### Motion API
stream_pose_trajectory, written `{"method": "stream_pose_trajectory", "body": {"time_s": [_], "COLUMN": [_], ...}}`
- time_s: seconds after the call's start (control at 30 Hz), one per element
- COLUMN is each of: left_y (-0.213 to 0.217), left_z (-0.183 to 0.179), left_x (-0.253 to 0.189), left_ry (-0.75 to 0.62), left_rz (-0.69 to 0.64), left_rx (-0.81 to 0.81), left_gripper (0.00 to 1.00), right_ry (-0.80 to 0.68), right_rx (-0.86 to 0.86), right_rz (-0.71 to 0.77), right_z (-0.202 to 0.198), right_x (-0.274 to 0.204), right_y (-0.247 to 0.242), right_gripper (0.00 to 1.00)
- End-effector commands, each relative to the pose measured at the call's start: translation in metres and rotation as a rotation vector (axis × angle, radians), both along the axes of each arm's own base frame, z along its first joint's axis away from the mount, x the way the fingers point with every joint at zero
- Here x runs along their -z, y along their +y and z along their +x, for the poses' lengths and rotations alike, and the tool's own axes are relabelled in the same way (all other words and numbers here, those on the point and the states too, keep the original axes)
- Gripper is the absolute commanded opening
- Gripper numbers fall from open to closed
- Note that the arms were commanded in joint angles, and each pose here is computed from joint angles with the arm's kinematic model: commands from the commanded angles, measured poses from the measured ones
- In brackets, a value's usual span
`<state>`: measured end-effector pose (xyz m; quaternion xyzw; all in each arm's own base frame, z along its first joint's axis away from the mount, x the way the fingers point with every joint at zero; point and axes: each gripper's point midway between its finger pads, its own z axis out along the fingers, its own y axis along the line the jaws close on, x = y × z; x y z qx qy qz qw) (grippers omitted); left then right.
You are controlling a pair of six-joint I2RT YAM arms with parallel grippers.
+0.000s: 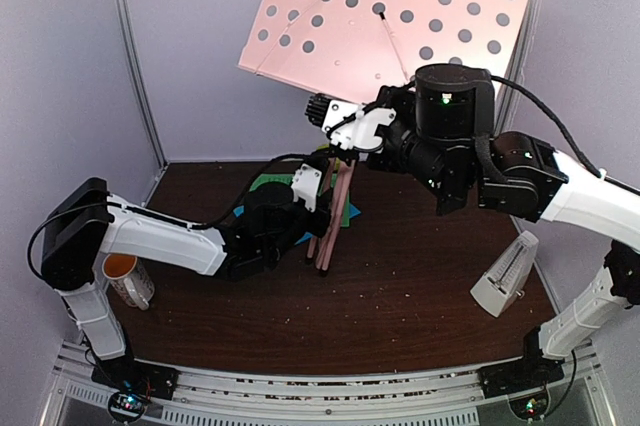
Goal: Set up the instrument practice props
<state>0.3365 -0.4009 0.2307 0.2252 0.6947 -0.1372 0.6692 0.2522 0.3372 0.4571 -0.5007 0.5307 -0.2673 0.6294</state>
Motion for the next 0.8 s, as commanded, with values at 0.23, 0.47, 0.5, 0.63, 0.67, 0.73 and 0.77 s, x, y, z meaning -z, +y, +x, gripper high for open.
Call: {"method": "stream_pose_trajectory", "body": {"time_s": [0.23,0.47,0.5,0.63,0.67,0.73,0.77], "left_y": [-0.012,-0.018,-0.019,-0.018,-0.018,-0.017,-0.015], "left_z": [-0.008,-0.022,-0.024,-0.036,-0.038,-0.043,-0.045], "left_x": [0.006,0.021,0.024,0.028,0.03,0.032,0.033], "left_ry": [-0.029,-0.104,-0.12,-0.203,-0.223,-0.266,-0.29], "left_rz": [0.083,0.237,0.271,0.374,0.404,0.457,0.48], "left_rx": [0.086,0.207,0.223,0.292,0.31,0.333,0.34], "left_gripper": [0.09,0.01,0.0,0.0,0.0,0.0,0.0], "right_ry": [-0.128,-0.132,-0.134,-0.141,-0.144,-0.149,-0.153], "right_rx": [0.026,0.024,0.025,0.024,0.023,0.024,0.024], "right_rz": [0.4,0.391,0.389,0.381,0.38,0.372,0.369], "right_z": [-0.018,-0.021,-0.021,-0.021,-0.022,-0.022,-0.022], "right_x": [-0.104,-0.108,-0.108,-0.111,-0.113,-0.116,-0.117], "right_y": [-0.043,-0.046,-0.047,-0.048,-0.049,-0.049,-0.049], "right_gripper": [0.0,0.0,0.0,0.0,0.0,0.0,0.0]}}
